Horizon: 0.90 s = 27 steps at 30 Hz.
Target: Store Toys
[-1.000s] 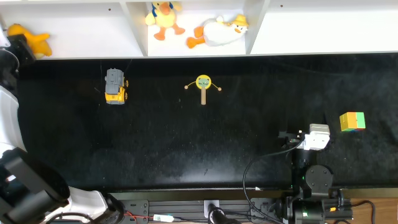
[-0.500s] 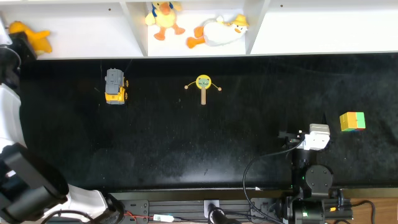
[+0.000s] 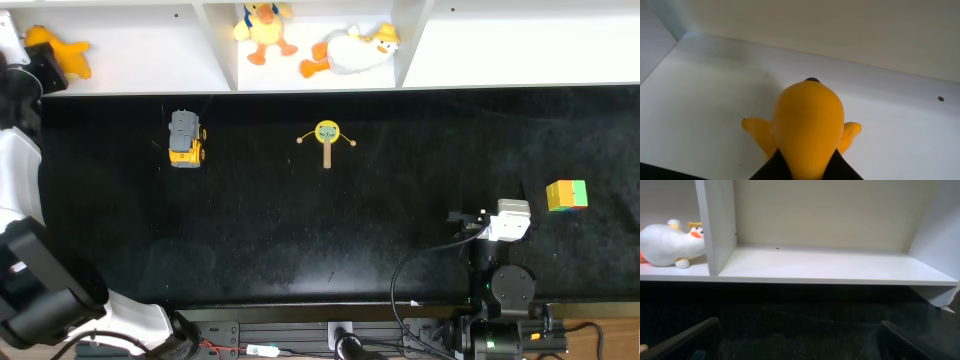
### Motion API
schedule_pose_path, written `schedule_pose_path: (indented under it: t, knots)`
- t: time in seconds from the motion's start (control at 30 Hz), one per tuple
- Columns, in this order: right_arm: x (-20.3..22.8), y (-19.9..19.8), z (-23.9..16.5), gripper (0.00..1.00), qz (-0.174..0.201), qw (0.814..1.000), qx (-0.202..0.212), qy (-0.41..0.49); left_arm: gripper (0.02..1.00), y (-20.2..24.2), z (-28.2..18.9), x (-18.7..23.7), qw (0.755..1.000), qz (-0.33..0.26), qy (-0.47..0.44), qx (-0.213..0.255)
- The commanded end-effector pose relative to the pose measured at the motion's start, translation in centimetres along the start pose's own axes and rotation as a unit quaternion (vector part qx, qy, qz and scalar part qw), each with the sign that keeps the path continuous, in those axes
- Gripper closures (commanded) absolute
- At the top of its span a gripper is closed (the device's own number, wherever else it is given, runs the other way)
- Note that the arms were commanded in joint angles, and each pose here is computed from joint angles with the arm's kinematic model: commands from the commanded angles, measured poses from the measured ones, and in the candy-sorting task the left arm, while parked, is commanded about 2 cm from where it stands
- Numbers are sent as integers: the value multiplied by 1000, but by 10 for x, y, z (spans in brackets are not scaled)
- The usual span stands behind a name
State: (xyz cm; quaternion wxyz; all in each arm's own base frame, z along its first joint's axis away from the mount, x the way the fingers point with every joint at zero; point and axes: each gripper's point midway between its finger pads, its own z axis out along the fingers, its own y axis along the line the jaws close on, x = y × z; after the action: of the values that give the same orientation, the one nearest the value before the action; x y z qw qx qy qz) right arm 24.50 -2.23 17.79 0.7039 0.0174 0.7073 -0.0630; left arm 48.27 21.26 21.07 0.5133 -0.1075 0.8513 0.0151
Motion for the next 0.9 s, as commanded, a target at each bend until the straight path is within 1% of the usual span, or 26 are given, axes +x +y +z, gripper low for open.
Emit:
schedule_pose_path:
  t: [0.03, 0.1, 0.27, 0.37, 0.43, 0.47, 0.53, 0.6, 0.7, 0.73, 0.8, 0.83, 0.9]
  knots:
    - [5, 1, 1, 5, 2, 1000, -3, 3, 897, 2, 5, -2, 1000, -3, 0, -1]
    - [5, 1, 1, 7, 2, 1000, -3, 3, 847, 2, 5, -3, 1000, -2, -1, -2]
    - [5, 1, 1, 5, 2, 1000, -3, 3, 667, 2, 5, -5, 1000, -1, -6, -2]
    - [5, 1, 1, 5, 2, 1000, -3, 3, 575, 2, 5, -5, 1000, -1, -6, -2]
    - [5, 1, 1, 7, 2, 1000, -3, 3, 483, 2, 5, -5, 1000, -1, -6, -2]
    - [5, 1, 1, 5, 2, 1000, -3, 3, 465, 2, 5, -5, 1000, -1, -6, -2]
    - [5, 1, 1, 7, 2, 1000, -3, 3, 375, 2, 5, -5, 1000, -1, -7, -2]
    - [5, 1, 1, 5, 2, 1000, -3, 3, 248, 2, 5, -5, 1000, -1, -7, -2]
    - [5, 1, 1, 5, 2, 1000, -3, 3, 148, 0, 5, -5, 1000, -1, -7, 4]
    - [5, 1, 1, 5, 2, 1000, -3, 3, 132, 0, 5, -5, 1000, -1, -7, 4]
    - [5, 1, 1, 7, 2, 1000, -3, 3, 47, 0, 5, -5, 1000, -1, -7, 4]
    - [5, 1, 1, 7, 2, 1000, -3, 3, 20, 0, 5, -5, 1000, -1, -7, 4]
    - [5, 1, 1, 5, 2, 1000, -3, 3, 20, 0, 5, -5, 1000, -1, -7, 4]
